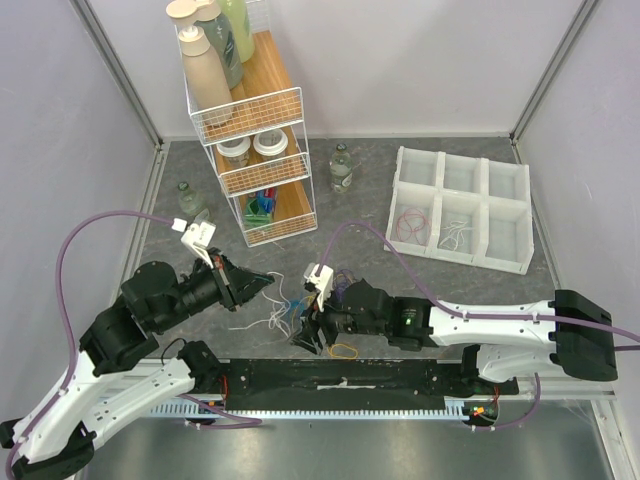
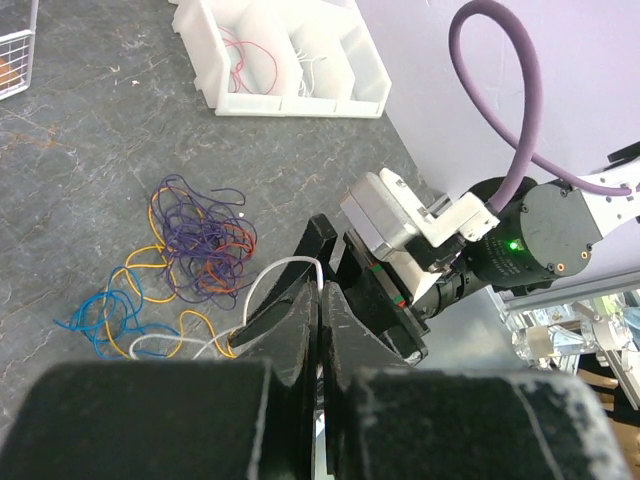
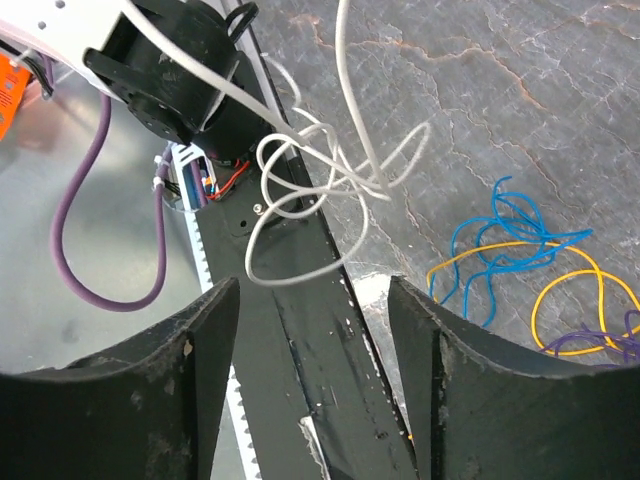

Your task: Untangle the cables

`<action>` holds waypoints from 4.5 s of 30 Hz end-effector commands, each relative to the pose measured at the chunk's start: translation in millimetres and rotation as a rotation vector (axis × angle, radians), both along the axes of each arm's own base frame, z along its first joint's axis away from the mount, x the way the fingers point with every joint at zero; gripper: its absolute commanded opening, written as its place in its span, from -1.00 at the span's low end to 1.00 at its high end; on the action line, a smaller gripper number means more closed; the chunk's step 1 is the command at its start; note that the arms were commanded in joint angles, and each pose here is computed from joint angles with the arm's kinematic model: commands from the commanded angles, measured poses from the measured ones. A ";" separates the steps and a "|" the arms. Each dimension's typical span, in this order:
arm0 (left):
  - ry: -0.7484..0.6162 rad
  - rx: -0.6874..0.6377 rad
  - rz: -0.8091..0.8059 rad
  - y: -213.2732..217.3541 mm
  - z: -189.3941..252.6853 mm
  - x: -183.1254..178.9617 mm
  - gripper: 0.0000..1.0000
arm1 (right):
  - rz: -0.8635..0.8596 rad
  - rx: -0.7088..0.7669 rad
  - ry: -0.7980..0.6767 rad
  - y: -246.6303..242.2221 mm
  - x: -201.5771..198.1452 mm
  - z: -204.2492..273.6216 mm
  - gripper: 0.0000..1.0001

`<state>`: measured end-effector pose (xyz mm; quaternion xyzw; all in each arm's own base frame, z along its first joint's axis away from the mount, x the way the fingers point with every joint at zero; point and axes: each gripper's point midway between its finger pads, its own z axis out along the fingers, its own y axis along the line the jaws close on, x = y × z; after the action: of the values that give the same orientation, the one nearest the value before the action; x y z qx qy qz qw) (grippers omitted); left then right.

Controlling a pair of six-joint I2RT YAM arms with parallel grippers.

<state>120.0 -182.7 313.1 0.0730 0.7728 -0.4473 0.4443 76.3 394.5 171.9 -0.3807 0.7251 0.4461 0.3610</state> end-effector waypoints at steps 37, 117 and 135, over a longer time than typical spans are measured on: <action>-0.248 -0.212 0.640 174.6 76.6 -11.7 -0.97 | -0.726 -0.369 -0.028 -150.4 70.6 -86.8 -1.00; -0.054 -0.085 0.105 18.6 52.3 5.3 0.39 | -0.806 0.056 -0.312 -154.8 176.5 184.6 -1.00; -0.013 -0.062 0.091 16.5 22.3 2.7 0.39 | -1.611 -0.433 -0.092 -420.8 299.6 83.6 -1.00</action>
<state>122.2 -166.0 335.2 0.0184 0.7647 -0.4485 0.4623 376.7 -11.4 278.1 0.1643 0.8195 -0.0948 0.5408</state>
